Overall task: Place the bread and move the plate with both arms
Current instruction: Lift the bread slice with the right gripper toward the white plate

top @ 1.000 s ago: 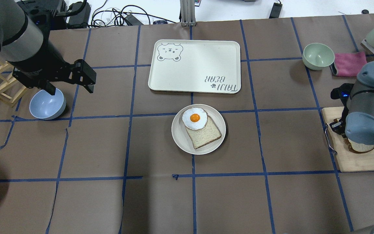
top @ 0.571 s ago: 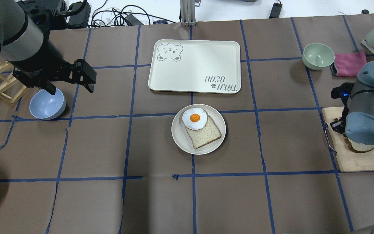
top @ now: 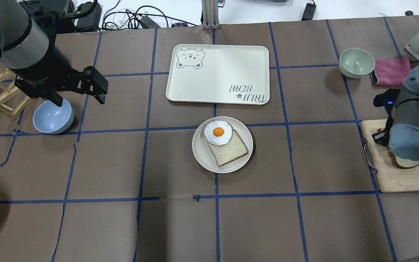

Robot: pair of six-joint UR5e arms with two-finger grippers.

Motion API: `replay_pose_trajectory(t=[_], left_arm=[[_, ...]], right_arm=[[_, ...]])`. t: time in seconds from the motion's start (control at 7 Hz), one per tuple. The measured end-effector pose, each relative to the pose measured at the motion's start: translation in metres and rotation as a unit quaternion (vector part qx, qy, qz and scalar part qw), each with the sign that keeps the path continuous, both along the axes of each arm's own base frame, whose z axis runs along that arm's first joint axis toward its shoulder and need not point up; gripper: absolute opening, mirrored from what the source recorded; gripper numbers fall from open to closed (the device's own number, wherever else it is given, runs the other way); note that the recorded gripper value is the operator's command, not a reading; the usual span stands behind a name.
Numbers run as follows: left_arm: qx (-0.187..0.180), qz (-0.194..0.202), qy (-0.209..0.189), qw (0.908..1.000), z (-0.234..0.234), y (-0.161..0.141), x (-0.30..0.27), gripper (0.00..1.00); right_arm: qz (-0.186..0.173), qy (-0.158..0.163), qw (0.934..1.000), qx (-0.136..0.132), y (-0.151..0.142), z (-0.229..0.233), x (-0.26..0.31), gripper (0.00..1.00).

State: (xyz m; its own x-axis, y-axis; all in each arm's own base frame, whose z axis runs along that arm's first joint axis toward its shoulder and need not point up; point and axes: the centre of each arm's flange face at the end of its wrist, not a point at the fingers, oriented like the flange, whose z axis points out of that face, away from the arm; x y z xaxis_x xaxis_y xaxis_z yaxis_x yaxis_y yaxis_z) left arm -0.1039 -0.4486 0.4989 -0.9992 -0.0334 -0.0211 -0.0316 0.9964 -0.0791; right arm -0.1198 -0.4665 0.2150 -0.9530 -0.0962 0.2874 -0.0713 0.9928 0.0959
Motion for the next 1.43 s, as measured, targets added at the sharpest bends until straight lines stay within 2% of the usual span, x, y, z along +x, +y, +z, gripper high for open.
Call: replay_pose_trajectory(t=[0.29,0.71,1.0,1.14,1.43], left_arm=[[0.0,0.0,0.0,1.0,0.0,0.0,0.0,1.0],[-0.001,0.0,-0.009,1.0,0.002,0.002,0.001,1.0],[-0.005,0.002,-0.029,0.9996,0.006,0.004,0.005,1.0],[-0.004,0.002,-0.031,0.9995,0.005,0.004,0.006,1.0],[-0.002,0.001,-0.031,0.9995,0.003,0.002,0.006,1.0]], right_arm=[[0.002,0.008,0.9998,-0.016,-0.008,0.021,0.003,0.0],[0.008,-0.01,0.9999,-0.001,-0.026,0.067,0.044,0.0],[0.002,-0.024,0.9997,0.001,-0.045,0.115,0.141,0.0],[0.0,-0.038,0.9992,-0.012,-0.048,0.131,0.212,0.0],[-0.02,-0.052,0.9967,-0.059,-0.037,0.144,0.358,0.0]])
